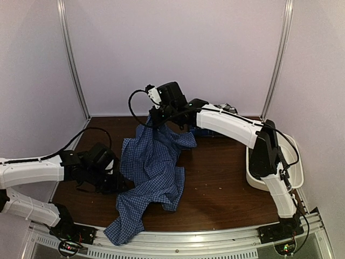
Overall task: Fold and stack the long sleeve shirts
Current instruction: Pick up the crumpled shirt from the center of the board.
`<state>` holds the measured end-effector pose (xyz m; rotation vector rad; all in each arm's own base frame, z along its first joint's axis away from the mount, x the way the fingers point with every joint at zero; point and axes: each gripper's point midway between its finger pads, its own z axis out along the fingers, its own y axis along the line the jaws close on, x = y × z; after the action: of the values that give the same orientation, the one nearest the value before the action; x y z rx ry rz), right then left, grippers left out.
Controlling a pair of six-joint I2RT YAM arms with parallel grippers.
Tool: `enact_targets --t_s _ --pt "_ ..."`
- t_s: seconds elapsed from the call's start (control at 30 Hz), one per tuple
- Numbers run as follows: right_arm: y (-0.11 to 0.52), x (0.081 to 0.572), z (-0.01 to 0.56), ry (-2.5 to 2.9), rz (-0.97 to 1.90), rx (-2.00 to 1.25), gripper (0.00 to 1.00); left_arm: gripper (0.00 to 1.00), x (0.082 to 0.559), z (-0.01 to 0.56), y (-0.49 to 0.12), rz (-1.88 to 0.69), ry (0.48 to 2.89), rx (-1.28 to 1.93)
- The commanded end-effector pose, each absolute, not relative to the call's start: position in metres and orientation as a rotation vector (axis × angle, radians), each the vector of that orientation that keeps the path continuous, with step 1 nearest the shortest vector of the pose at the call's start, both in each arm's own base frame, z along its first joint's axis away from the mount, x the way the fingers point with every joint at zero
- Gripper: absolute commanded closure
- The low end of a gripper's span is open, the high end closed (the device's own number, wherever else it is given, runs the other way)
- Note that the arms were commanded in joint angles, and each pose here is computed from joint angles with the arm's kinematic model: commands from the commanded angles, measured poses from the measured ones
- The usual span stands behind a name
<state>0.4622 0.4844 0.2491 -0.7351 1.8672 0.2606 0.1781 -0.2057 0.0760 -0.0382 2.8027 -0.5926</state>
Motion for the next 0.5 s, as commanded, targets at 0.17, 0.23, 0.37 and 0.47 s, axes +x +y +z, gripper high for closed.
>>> enact_targets --t_s 0.17,0.23,0.37,0.47 --pt "0.473 0.456 0.261 1.895 0.26 -0.7 1.0 0.51 0.215 0.07 -0.208 -0.529 2.709 -0.037" --pt "0.471 0.456 0.266 1.892 0.256 -0.694 1.0 0.48 0.215 0.07 -0.221 -0.607 2.705 0.039" --pt "0.466 0.456 0.275 1.885 0.259 -0.684 1.0 0.48 0.223 0.065 -0.224 -0.563 2.726 0.072" --pt "0.463 0.455 0.279 1.885 0.261 -0.677 1.0 0.48 0.232 0.067 -0.23 -0.594 2.712 0.086"
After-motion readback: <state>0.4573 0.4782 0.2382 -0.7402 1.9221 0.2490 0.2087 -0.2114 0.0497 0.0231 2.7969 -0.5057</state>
